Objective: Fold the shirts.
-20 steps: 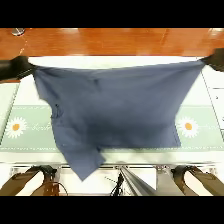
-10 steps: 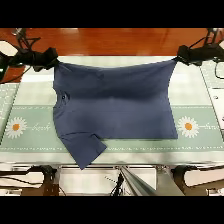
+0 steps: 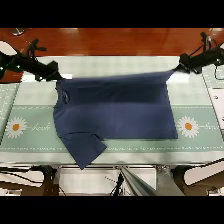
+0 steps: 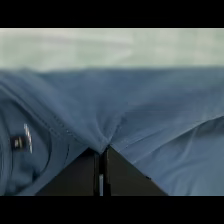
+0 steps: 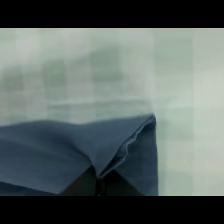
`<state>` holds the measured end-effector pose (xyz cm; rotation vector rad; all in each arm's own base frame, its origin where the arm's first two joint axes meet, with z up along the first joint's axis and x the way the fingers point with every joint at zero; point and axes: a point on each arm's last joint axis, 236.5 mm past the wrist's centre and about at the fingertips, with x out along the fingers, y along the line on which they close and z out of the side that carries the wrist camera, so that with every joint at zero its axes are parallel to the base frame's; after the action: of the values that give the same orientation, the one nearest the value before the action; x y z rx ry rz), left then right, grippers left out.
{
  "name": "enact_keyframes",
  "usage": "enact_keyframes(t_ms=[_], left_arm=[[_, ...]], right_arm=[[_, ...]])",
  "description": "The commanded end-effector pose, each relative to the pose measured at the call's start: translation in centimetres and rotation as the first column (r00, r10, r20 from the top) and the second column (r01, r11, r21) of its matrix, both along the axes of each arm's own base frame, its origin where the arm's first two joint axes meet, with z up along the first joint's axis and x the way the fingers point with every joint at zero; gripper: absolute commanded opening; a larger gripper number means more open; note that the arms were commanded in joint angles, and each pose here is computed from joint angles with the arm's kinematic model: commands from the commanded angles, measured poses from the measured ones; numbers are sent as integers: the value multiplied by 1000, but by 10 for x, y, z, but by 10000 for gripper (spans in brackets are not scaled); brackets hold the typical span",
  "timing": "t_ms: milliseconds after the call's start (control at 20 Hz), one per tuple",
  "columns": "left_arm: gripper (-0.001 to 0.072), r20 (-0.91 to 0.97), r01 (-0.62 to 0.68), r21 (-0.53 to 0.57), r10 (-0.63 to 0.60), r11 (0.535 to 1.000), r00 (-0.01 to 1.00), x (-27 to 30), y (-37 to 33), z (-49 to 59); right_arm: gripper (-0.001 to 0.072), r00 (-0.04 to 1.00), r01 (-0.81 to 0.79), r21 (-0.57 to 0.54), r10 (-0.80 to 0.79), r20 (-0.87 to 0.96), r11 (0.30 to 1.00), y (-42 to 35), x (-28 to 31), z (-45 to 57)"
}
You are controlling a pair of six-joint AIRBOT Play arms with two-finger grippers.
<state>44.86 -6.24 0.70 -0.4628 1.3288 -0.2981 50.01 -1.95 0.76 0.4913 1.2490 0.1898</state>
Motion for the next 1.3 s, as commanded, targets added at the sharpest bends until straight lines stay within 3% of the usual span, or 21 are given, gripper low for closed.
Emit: enact_keyframes(t_ms=[0, 300, 350, 400, 450, 500, 800, 950, 1100, 1250], left_arm=[[23, -198, 112, -12, -112, 994, 974, -60, -2, -38], [24, -305, 158, -49, -165, 986, 938, -103, -6, -77], [42, -301, 153, -48, -161, 987, 940, -101, -5, -75], [254, -310, 136, -47, -144, 990, 940, -99, -3, -71], [677, -310, 145, -52, -154, 988, 938, -99, -1, -63], [707, -307, 150, -53, -159, 987, 938, -99, 3, -53], [706, -235, 10, 26, -4, 1000, 972, -144, 43, -36], [706, -274, -126, 16, 125, 992, 954, -206, 49, -70], [705, -265, -287, -97, 254, 953, 930, -241, 30, -88], [704, -273, -337, -174, 283, 925, 919, -254, 9, -93]], right_arm=[[31, 972, -90, 18, 92, -219, 996, 0, -59, -41], [43, 953, -75, 66, 91, -289, 995, 11, -81, -73], [225, 953, -59, 87, 82, -292, 994, 15, -81, -71], [600, 948, -60, 108, 91, -305, 992, 19, -85, -68], [627, 942, -74, 116, 108, -317, 991, 21, -90, -65], [628, 942, -81, 101, 110, -317, 992, 18, -93, -59], [627, 994, 43, -18, -45, -97, 999, -11, -111, -3], [627, 996, 93, 34, -93, -7, 995, 15, -150, -5], [627, 989, 126, 153, -136, 54, 980, 51, -180, -10], [627, 993, 115, 183, -120, 20, 976, 63, -199, -21]])
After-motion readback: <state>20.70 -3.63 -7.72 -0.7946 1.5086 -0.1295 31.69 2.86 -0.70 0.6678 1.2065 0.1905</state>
